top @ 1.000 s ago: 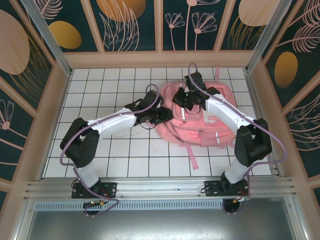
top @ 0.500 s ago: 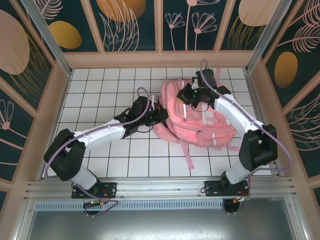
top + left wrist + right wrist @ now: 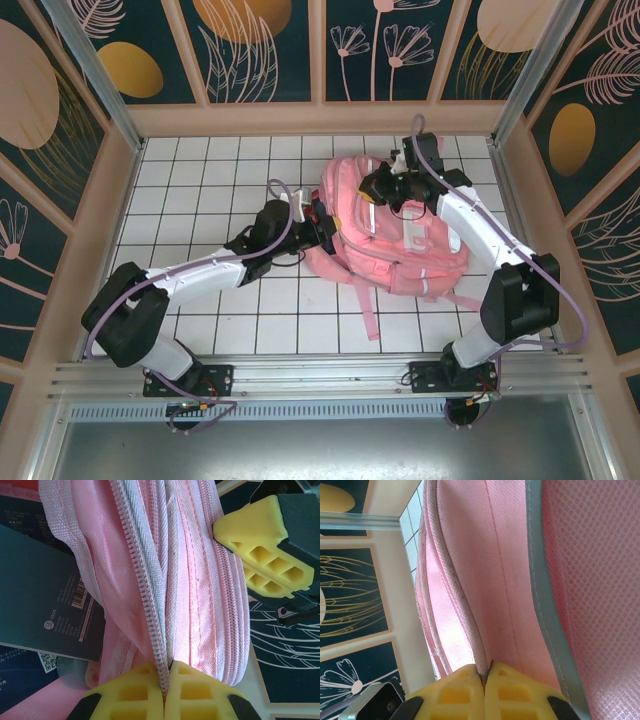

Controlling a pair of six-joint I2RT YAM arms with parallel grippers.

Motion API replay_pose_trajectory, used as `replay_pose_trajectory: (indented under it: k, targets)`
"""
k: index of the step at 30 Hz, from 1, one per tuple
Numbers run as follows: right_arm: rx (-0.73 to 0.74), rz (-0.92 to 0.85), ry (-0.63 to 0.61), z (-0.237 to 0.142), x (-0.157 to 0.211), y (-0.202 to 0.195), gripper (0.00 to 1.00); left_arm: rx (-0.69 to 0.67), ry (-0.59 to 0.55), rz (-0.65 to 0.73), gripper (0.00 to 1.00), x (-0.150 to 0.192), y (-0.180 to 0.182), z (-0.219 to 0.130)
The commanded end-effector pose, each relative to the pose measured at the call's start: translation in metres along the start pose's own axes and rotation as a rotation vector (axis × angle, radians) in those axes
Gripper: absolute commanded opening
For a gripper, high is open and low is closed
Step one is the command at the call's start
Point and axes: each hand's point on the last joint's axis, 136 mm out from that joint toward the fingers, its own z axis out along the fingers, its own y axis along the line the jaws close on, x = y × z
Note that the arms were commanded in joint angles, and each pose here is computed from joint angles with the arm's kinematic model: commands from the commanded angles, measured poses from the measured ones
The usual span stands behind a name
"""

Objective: Pack books, pencil case, and school supplies into a backpack

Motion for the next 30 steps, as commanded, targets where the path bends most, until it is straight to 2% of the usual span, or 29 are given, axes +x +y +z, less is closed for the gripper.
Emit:
replay_pose_trajectory:
  k: [1,6,19,24,30]
  targets:
    - [-0.040,-0.095,-0.163,-0.021,-0.033,0.027,0.00,0.008,0.046,0.034,0.05,0.004,-0.010,-0.008]
    - [-0.035,-0.103,-0.142,-0.012,-0.026,0.028,0.00,0.007,0.066,0.047,0.07,0.003,-0.014,-0.003]
    - [-0.039,-0.108,-0.134,-0.009,-0.026,0.026,0.00,0.024,0.075,0.035,0.22,0.004,-0.017,-0.004]
    - [-0.042,-0.111,-0.132,-0.009,-0.026,0.026,0.00,0.028,0.064,0.039,0.20,0.003,-0.018,-0.007]
    - [-0.039,-0.111,-0.134,-0.008,-0.027,0.024,0.00,0.035,0.056,0.034,0.07,0.004,-0.018,-0.010]
